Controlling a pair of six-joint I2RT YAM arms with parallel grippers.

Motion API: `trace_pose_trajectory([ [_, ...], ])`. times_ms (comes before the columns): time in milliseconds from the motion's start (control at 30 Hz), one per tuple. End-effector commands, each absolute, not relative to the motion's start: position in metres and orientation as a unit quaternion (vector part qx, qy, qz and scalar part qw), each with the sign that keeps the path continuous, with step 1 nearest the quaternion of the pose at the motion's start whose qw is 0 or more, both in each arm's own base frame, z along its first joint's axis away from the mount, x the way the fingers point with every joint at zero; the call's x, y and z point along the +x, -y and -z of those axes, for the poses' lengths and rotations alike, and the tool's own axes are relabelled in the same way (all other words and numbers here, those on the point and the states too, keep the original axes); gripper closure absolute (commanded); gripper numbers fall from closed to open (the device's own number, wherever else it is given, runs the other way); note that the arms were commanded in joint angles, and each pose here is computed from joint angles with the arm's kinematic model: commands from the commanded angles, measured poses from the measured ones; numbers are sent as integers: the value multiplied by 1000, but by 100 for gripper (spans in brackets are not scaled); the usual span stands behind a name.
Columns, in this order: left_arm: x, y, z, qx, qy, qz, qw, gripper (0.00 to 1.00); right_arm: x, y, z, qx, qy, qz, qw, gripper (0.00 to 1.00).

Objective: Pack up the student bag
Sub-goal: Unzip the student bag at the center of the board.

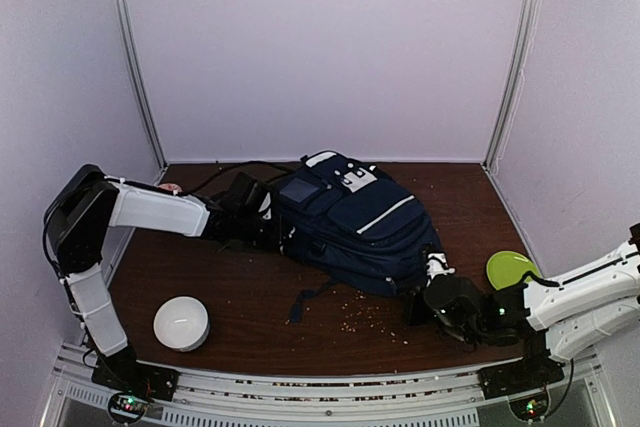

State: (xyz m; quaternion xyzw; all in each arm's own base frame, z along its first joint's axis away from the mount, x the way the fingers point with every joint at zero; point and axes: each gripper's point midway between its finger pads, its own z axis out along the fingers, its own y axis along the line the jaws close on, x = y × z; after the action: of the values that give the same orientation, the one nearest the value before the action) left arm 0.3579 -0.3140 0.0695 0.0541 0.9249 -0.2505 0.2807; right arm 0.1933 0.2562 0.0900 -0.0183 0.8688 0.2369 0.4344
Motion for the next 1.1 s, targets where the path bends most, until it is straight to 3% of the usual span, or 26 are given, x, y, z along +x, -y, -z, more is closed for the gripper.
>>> trace_pose_trajectory([
  [0, 360, 325, -64, 54, -925, 263, 268, 100, 191, -210, -75, 15, -879, -177, 442, 100],
  [300, 359, 322, -59, 54, -928, 260, 262, 100, 190, -191, -70, 33, -883, -163, 439, 100],
  [400, 355, 320, -62, 56, -927, 264, 261, 100, 188, -207, -77, 11, -871, -215, 442, 100],
  [433, 353, 318, -63, 55, -927, 265, 261, 100, 187, -216, -82, 5, -863, -244, 442, 96],
  [467, 351, 317, -65, 50, -926, 268, 262, 100, 186, -222, -86, 2, -858, -264, 441, 82],
  [533, 345, 313, -66, 46, -926, 272, 259, 100, 188, -232, -95, 4, -850, -283, 445, 68],
  [600, 338, 313, -70, 43, -924, 277, 258, 98, 192, -238, -97, 4, -851, -276, 447, 62],
  [667, 328, 313, -76, 43, -924, 279, 258, 80, 196, -240, -100, 16, -851, -270, 450, 61],
  [767, 308, 314, -100, 36, -920, 277, 276, 40, 200, -229, -110, 51, -835, -280, 471, 58],
  [833, 292, 319, -114, 26, -915, 284, 284, 26, 203, -218, -117, 71, -825, -279, 486, 56],
  [967, 262, 347, -147, -10, -894, 335, 298, 16, 209, -196, -129, 90, -820, -252, 507, 53],
  [1067, 253, 381, -168, -29, -874, 389, 290, 15, 213, -181, -136, 99, -818, -239, 514, 52],
])
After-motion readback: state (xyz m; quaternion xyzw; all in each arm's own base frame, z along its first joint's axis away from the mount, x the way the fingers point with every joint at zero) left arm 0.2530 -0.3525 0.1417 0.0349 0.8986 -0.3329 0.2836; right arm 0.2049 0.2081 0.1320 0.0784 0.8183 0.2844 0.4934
